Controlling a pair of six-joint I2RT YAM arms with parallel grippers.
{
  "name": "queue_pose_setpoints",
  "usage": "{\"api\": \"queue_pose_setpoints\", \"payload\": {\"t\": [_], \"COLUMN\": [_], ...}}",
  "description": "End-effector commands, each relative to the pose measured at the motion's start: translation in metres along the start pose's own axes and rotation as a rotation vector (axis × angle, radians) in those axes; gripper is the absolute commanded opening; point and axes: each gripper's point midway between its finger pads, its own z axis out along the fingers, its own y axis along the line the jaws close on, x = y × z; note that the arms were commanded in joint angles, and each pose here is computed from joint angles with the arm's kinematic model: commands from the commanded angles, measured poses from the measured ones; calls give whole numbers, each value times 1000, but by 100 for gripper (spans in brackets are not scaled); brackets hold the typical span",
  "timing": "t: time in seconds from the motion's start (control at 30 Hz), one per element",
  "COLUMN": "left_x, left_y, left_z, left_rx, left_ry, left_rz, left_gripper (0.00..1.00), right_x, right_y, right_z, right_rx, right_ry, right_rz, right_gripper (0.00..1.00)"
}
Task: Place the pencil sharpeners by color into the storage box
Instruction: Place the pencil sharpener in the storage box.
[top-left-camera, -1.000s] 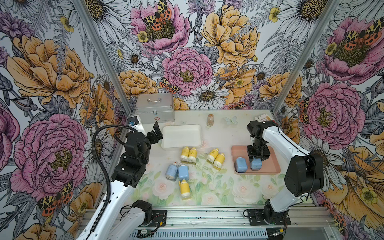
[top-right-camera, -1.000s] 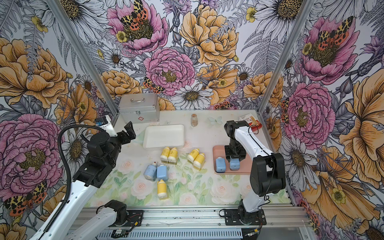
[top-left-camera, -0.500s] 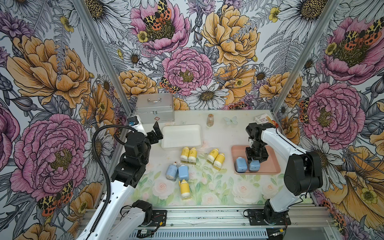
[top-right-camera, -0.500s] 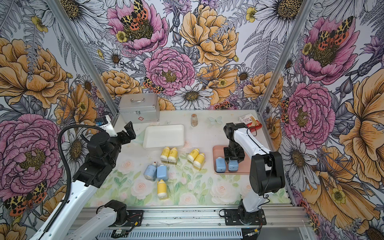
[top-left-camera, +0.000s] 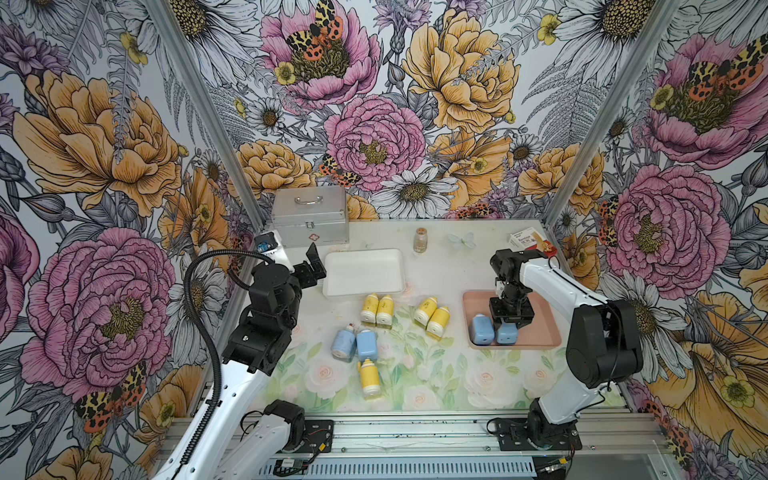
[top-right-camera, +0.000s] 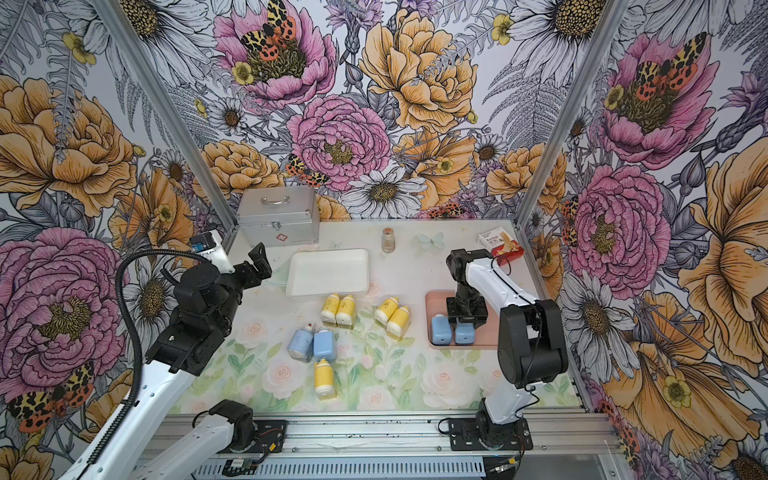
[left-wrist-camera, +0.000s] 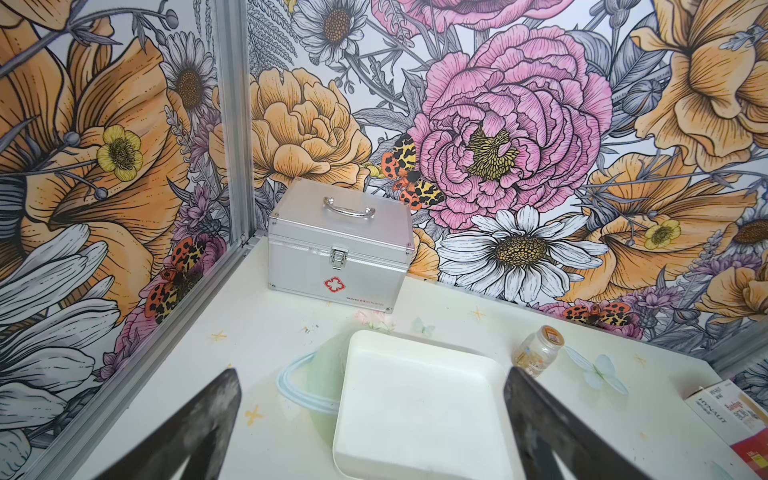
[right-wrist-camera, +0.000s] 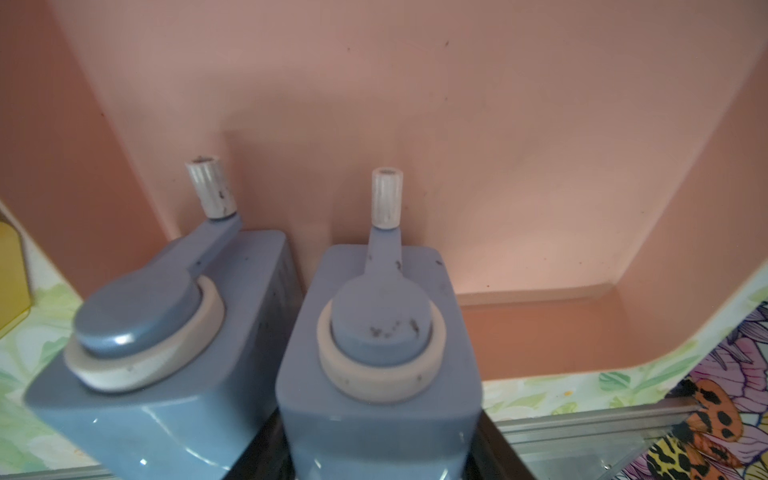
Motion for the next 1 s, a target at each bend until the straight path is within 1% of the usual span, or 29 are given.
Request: {"api": "queue_pose_setpoints", "payload": {"t": [0.0,0.6,0.73,0.87,0.97], "left_x": [2,2,2,2,2], "left_y": [1,1,1,1,1], "left_z": [0,0,0,0,0], "left_rx": [7,9,10,11,11], "left_ry": [5,5,6,6,6], "left_rz": [-5,-6,-6,-6,-7], "left_gripper": [99,98,99,99,99], "right_x": [-3,-1,0,1,1], "right_y": [2,3,2,0,0], "right_z": [5,16,17,17,17], "right_rx": [-13,-11,-8,-3,-1], "right_ry": [6,33,37,37,35], "right_rz": [11,17,19,21,24], "right_gripper": [45,45,49,55,57]}}
